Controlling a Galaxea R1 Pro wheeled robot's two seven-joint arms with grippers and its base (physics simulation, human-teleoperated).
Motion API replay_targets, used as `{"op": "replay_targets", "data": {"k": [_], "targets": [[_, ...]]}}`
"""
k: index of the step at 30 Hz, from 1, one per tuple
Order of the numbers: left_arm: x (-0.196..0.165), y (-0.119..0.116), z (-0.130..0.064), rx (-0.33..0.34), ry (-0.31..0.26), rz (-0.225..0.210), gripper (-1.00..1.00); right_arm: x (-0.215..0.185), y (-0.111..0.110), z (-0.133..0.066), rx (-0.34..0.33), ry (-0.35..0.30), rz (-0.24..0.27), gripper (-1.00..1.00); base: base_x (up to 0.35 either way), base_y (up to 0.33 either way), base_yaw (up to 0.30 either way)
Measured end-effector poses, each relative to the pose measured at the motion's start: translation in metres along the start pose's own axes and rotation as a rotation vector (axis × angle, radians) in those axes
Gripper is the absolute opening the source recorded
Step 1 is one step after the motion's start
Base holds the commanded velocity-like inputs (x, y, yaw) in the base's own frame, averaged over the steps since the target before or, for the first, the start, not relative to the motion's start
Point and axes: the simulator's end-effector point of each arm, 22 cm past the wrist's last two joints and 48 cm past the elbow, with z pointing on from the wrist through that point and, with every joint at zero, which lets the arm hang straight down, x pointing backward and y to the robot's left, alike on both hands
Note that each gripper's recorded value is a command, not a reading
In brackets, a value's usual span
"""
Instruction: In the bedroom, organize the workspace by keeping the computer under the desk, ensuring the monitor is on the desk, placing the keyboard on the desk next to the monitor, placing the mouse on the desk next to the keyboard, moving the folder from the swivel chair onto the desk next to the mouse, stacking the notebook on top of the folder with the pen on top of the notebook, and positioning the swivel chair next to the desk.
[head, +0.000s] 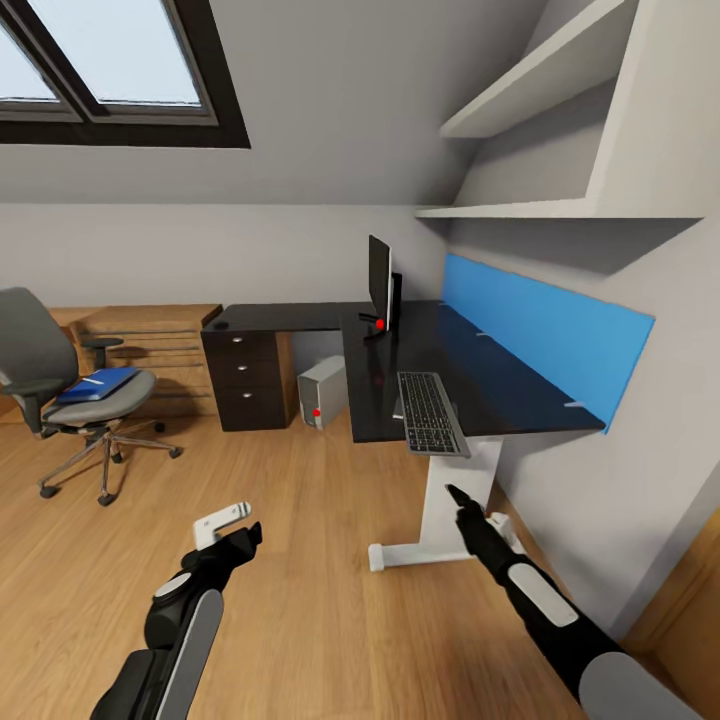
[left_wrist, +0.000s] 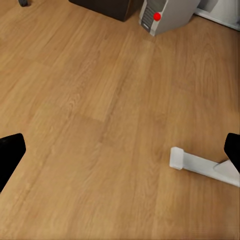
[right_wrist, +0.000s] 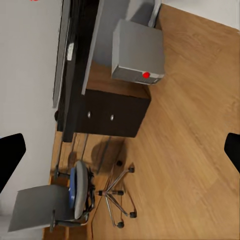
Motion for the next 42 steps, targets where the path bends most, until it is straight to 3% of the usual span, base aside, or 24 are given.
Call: {"op": "replay_targets", "data": {"k": [9, 12, 13, 19, 21, 22, 23, 31, 32, 33, 42], "targets": [[0.008, -0.001, 0.003, 0.005, 0.017, 0.011, 1.00, 0.012, 0.000, 0.007, 0.069, -0.033, 0.014, 1.00, 0.000, 0.000, 0.000], [0.009, -0.001, 0.003, 0.005, 0.019, 0.012, 1.00, 0.010, 0.011, 0.009, 0.051, -0.047, 0.010, 1.00, 0.000, 0.000, 0.000], [0.009, -0.001, 0.003, 0.004, 0.020, 0.012, 1.00, 0.010, 0.026, 0.011, 0.021, -0.051, 0.010, 1.00, 0.000, 0.000, 0.000], [0.009, 0.000, 0.004, 0.004, 0.020, 0.012, 1.00, 0.008, 0.046, 0.012, -0.021, -0.057, 0.040, 1.00, 0.000, 0.000, 0.000], [0.009, 0.000, 0.003, 0.004, 0.020, 0.013, 1.00, 0.008, 0.049, 0.012, -0.028, -0.060, 0.066, 1.00, 0.000, 0.000, 0.000], [0.010, -0.001, 0.004, 0.004, 0.021, 0.013, 1.00, 0.005, 0.056, 0.012, -0.048, -0.070, 0.144, 1.00, 0.000, 0.000, 0.000], [0.010, -0.001, 0.004, 0.004, 0.021, 0.013, 1.00, 0.003, 0.060, 0.012, -0.063, -0.074, 0.171, 1.00, 0.000, 0.000, 0.000], [0.005, -0.003, 0.001, 0.004, 0.022, 0.013, 1.00, -0.007, 0.079, 0.010, -0.117, -0.091, 0.239, 1.00, 0.000, 0.000, 0.000], [0.005, -0.003, 0.001, 0.005, 0.021, 0.012, 1.00, -0.019, 0.078, 0.009, -0.123, -0.122, 0.343, 1.00, 0.000, 0.000, 0.000], [0.005, -0.003, 0.001, 0.005, 0.022, 0.012, 1.00, -0.022, 0.077, 0.008, -0.123, -0.130, 0.373, 1.00, 0.000, 0.000, 0.000], [0.007, -0.003, 0.002, 0.006, 0.027, 0.014, 1.00, -0.028, 0.069, 0.007, -0.106, -0.149, 0.422, 1.00, 0.059, 0.000, 0.000]]}}
